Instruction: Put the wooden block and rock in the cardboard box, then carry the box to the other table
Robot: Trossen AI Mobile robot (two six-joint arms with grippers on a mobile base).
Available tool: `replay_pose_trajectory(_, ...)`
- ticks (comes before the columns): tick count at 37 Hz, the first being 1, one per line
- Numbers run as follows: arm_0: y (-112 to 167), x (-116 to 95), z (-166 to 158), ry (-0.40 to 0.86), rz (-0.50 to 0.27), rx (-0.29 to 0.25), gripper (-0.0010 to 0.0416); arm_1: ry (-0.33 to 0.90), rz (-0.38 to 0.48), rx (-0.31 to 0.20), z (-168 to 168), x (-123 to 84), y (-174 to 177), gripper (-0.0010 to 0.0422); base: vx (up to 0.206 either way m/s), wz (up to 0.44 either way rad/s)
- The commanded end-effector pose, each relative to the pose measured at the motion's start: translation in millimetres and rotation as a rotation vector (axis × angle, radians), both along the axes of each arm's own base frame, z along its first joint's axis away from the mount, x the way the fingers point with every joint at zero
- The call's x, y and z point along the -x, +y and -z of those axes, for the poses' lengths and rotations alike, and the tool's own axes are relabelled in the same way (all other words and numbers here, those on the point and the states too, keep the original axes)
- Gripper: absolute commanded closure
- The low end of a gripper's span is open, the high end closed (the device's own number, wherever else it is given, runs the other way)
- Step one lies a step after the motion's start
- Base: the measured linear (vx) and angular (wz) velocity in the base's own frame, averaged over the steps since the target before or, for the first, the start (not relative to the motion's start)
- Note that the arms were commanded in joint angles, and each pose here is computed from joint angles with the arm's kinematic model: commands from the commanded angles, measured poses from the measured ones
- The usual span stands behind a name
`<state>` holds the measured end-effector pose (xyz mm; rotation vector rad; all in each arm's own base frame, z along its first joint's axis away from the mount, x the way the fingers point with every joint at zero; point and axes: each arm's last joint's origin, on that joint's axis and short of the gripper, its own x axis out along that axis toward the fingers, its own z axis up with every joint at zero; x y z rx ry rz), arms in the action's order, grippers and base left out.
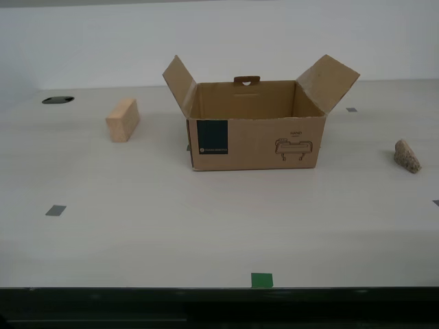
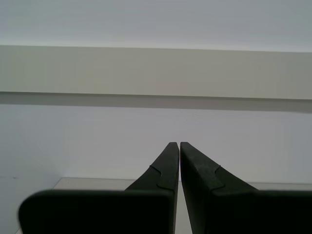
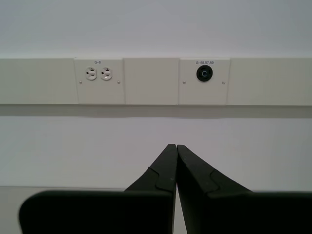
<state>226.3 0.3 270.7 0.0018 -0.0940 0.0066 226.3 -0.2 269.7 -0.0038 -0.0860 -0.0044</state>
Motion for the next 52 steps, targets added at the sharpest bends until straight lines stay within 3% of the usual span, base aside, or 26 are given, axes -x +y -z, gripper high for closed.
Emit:
replay_pose_trajectory(1, 0.1, 0.9, 2.9, 0.041, 0.002, 0.037, 0.0406, -0.011, 0.011, -0.002, -1.5, 1.2, -0.4, 0.0412, 0.0, 0.0)
replay_pose_trajectory(52, 0.1, 1.0, 2.8, 0.04, 0.002, 0.037, 0.0405, -0.011, 0.011, -0.002, -1.5, 1.2, -0.4, 0.0412, 0.0, 0.0)
